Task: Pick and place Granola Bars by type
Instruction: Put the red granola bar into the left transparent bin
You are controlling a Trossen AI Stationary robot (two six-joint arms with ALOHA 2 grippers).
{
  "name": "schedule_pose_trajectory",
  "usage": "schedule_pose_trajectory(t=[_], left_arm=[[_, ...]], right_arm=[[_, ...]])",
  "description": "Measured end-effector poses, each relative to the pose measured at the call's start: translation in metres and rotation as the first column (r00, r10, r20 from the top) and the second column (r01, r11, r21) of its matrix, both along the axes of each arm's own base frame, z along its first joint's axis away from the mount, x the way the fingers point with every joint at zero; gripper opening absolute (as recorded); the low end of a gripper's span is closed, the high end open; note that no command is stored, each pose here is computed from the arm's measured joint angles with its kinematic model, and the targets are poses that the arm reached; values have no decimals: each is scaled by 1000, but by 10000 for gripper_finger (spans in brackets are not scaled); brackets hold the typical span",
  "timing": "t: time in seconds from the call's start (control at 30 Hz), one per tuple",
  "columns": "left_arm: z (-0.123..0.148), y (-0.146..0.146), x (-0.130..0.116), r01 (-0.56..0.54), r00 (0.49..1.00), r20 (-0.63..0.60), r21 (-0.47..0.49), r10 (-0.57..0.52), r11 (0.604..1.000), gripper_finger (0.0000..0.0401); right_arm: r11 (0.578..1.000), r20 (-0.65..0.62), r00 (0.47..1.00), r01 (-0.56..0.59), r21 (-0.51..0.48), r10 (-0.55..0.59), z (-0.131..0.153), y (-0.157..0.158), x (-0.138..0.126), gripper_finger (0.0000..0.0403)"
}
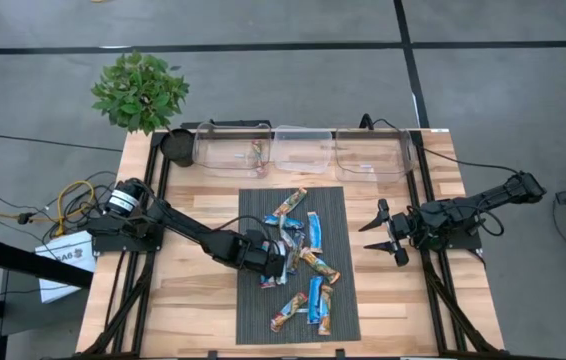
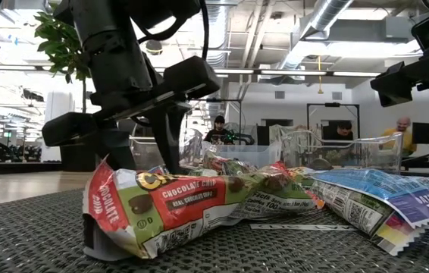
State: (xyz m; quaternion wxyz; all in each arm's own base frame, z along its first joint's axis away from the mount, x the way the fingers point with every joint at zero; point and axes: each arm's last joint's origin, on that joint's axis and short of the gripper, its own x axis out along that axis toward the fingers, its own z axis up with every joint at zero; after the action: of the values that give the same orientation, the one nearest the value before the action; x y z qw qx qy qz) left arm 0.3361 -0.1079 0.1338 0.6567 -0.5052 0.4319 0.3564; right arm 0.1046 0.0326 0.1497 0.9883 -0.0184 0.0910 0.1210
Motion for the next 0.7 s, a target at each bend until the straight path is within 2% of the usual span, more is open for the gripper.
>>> schedule_pose_trajectory(t=[0.23, 0.4, 0.53, 0.7], left_arm=[[-1, 0, -1, 25, 1000, -14, 5, -25, 1000, 119], [-1, 0, 0, 63, 998, -9, 15, -63, 998, 73], [2, 0, -1, 90, 996, -1, 25, -90, 996, 52], [16, 2, -3, 106, 993, 38, 73, -109, 992, 46]], right_arm=[[1000, 0, 1000, 0, 0, 0, 0, 0, 0, 221], [1000, 0, 1000, 0, 0, 0, 0, 0, 0, 221], [1000, 0, 1000, 0, 0, 0, 0, 0, 0, 221], [1000, 0, 1000, 0, 0, 0, 0, 0, 0, 221]])
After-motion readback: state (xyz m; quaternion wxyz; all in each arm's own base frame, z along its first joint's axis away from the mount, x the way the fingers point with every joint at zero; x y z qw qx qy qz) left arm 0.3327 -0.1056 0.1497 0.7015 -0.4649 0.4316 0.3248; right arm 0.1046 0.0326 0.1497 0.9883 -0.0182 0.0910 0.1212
